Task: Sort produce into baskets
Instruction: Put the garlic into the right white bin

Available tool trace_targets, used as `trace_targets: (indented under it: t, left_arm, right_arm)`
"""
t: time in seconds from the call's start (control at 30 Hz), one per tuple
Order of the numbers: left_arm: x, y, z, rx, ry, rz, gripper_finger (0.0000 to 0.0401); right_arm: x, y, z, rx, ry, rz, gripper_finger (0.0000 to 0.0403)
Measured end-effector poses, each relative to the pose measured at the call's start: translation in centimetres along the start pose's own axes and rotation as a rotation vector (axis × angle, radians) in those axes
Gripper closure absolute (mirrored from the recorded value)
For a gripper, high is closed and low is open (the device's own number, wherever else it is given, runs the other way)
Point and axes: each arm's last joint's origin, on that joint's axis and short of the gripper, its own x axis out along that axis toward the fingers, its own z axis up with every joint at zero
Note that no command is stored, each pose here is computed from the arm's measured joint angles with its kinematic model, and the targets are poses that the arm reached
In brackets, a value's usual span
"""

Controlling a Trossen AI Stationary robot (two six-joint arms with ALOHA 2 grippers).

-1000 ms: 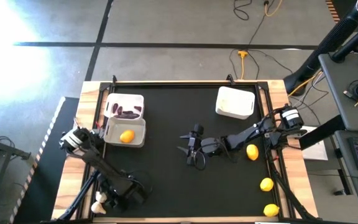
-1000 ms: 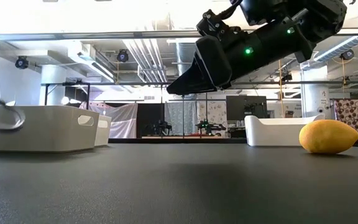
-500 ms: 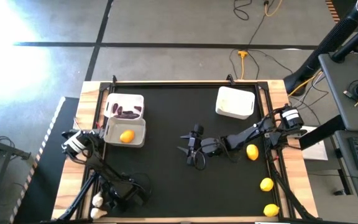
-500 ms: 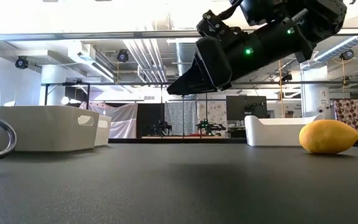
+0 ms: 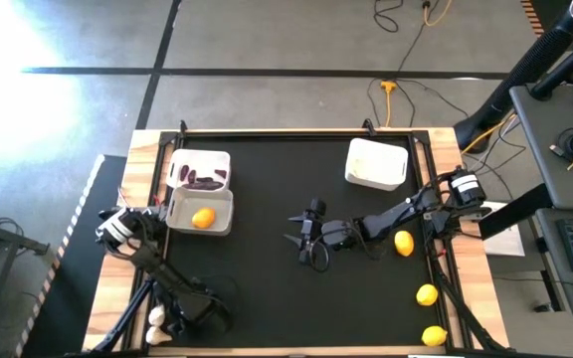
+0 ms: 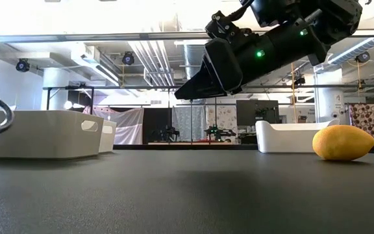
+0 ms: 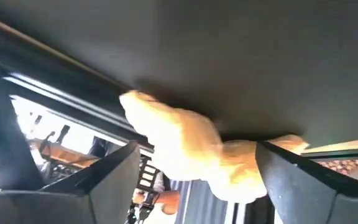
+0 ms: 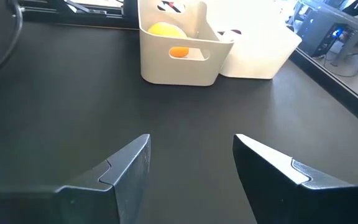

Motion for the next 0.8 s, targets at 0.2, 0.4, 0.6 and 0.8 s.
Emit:
trace_targets:
  t: [0.2,0.4,0.6,0.8]
  left_arm:
    - [0.9,-0.3,0.3,0.002,-0.01,-0.04,0.0088]
    - [2.0,0.1,0.9,-0.036,0.009,-0.043,0.0103]
    - [2.4,0.6,1.2,-0.023,0.043,-0.033,0.0136]
    - [2.5,0.8,1.2,-0.005,0.046,-0.02,0.0199]
  right_arm:
    - [0.0,0.0,-0.1,-0.005,0.01,0.0,0.0181]
    - [0.0,0.0,-0.1,-0.005,0.011,0.0,0.0181]
    - [0.0,0.0,-0.1,-0.005,0.011,-0.001,0.0181]
    - [0.0,-0.1,-0.1,-0.004,0.011,-0.002,0.0181]
